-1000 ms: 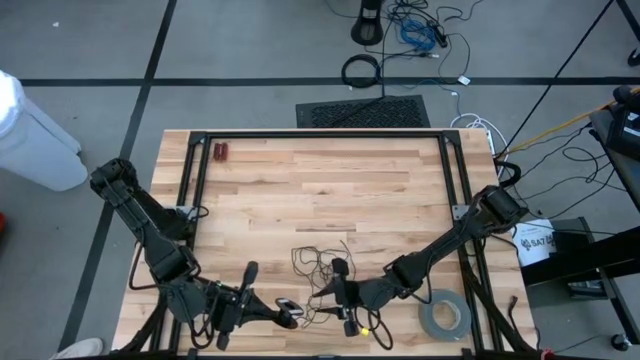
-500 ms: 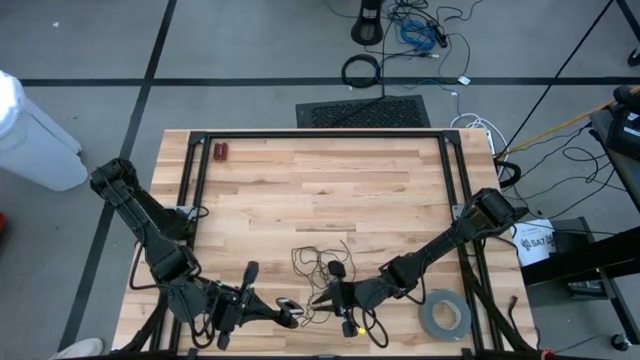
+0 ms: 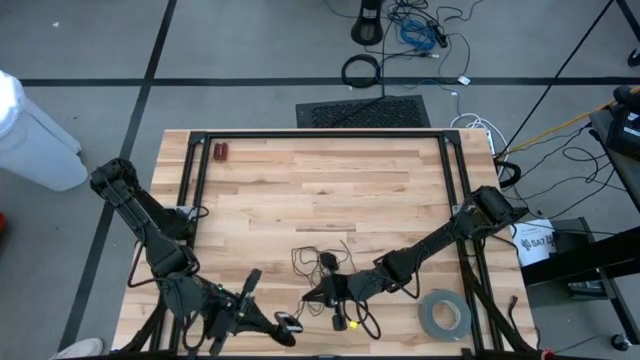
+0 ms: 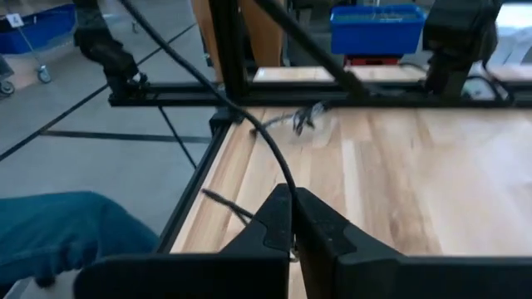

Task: Coil cords
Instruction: Coil the black wire on the spool

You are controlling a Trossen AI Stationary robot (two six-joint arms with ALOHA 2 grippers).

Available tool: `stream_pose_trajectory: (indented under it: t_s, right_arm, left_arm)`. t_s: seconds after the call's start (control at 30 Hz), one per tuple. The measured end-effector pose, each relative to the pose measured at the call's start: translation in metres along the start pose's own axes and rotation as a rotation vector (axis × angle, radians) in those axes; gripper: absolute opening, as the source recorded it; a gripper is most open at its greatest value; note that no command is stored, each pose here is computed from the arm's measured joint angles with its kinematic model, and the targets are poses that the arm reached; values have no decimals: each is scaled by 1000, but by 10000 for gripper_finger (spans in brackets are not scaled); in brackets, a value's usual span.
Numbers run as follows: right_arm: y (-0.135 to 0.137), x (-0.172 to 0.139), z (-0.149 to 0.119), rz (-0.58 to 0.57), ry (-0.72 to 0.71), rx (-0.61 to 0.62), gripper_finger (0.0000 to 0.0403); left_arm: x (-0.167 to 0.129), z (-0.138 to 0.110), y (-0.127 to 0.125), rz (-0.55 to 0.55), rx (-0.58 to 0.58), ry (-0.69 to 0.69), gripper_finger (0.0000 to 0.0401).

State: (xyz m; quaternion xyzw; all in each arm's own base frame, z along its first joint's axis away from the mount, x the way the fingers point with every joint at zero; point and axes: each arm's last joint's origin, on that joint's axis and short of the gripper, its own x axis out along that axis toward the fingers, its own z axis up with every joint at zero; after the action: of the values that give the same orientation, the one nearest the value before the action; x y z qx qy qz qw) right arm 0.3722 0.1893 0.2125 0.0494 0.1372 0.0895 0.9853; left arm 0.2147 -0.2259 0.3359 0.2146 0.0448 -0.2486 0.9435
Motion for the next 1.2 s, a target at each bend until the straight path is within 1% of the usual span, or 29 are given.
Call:
stream_pose_trajectory:
  t_s: [0.13, 0.23, 0.37, 0.53, 0.77, 0.9, 1.0, 1.1, 1.2]
  right_arm:
    - [-4, 3, 13, -11, -32, -23, 1]
    - [-6, 5, 20, -16, -44, -41, 1]
    - [-4, 6, 27, -17, -40, -56, 0]
    - [-2, 7, 35, -21, -32, -79, 0]
    - [0, 7, 48, -63, 6, -103, 0]
    - [8, 5, 56, -73, 24, -118, 0]
    - [16, 2, 58, -91, 49, -145, 0]
    - [24, -2, 64, -91, 50, -153, 0]
    - [30, -6, 67, -108, 46, -168, 0]
  left_arm:
    - [10, -2, -4, -53, 58, -42, 0]
    - [18, -5, -2, -77, 82, -64, 0]
    - [26, -11, 4, -130, 67, -76, 0]
    - [36, -19, 5, -215, 51, -83, 0]
    - [39, -33, 4, -269, -21, -46, 0]
    - [40, -41, 4, -271, -68, -15, 0]
    - [40, -48, 4, -279, -103, 40, 0]
    - [40, -52, 5, -262, -141, 85, 0]
    - [40, -54, 7, -251, -167, 103, 0]
